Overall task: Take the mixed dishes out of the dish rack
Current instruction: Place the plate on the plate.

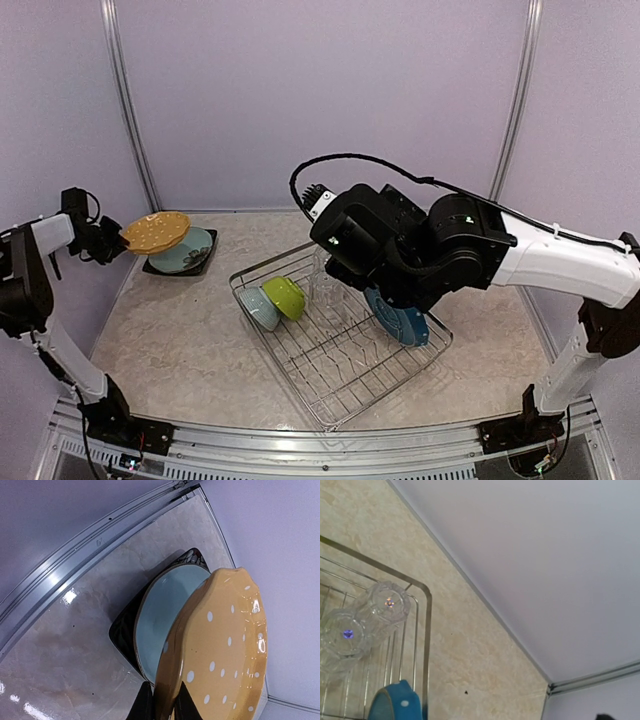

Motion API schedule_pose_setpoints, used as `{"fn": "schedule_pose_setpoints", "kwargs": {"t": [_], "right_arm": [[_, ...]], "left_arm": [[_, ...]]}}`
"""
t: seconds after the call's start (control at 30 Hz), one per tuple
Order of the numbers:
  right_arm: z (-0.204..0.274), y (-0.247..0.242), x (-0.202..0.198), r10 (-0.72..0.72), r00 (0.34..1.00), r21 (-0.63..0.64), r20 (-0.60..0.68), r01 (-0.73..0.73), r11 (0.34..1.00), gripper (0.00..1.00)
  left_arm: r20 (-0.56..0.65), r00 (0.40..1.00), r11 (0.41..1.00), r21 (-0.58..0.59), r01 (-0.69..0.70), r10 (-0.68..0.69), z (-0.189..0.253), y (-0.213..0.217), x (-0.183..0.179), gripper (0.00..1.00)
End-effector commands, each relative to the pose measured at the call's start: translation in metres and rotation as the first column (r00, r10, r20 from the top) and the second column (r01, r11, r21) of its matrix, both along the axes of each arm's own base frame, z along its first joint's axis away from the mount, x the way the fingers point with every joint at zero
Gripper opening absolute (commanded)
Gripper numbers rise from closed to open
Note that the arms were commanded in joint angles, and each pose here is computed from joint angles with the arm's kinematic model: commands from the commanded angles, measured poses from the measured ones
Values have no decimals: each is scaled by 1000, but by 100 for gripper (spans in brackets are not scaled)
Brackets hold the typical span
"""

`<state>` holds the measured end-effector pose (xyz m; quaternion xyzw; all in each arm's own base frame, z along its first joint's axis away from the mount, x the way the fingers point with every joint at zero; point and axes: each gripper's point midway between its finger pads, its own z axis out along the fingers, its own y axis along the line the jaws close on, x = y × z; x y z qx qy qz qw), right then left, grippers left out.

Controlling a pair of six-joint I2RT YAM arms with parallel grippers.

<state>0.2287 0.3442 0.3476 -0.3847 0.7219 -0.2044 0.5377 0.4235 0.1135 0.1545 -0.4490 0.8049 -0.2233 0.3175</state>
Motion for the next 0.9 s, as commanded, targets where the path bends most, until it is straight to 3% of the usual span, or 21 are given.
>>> {"fn": "schedule_pose_setpoints", "kwargs": {"t": [0.0, 0.4, 0.73, 0.87], "right_arm": [[11, -15, 0, -24, 999, 90, -46, 28, 996, 98], [20, -39, 9, -69, 991, 204, -113, 91, 975, 98], [24, -51, 9, -91, 985, 248, -148, 126, 961, 98], [23, -55, 9, -90, 981, 283, -174, 138, 949, 98]], "left_arm": [[154, 988, 998, 55, -8, 0, 26, 13, 30, 0], [98, 992, 990, 125, 66, -79, -9, -6, 69, 0], [42, 994, 983, 160, 91, -99, -36, -17, 79, 0], [6, 994, 981, 162, 102, -105, -50, -20, 78, 9]]}}
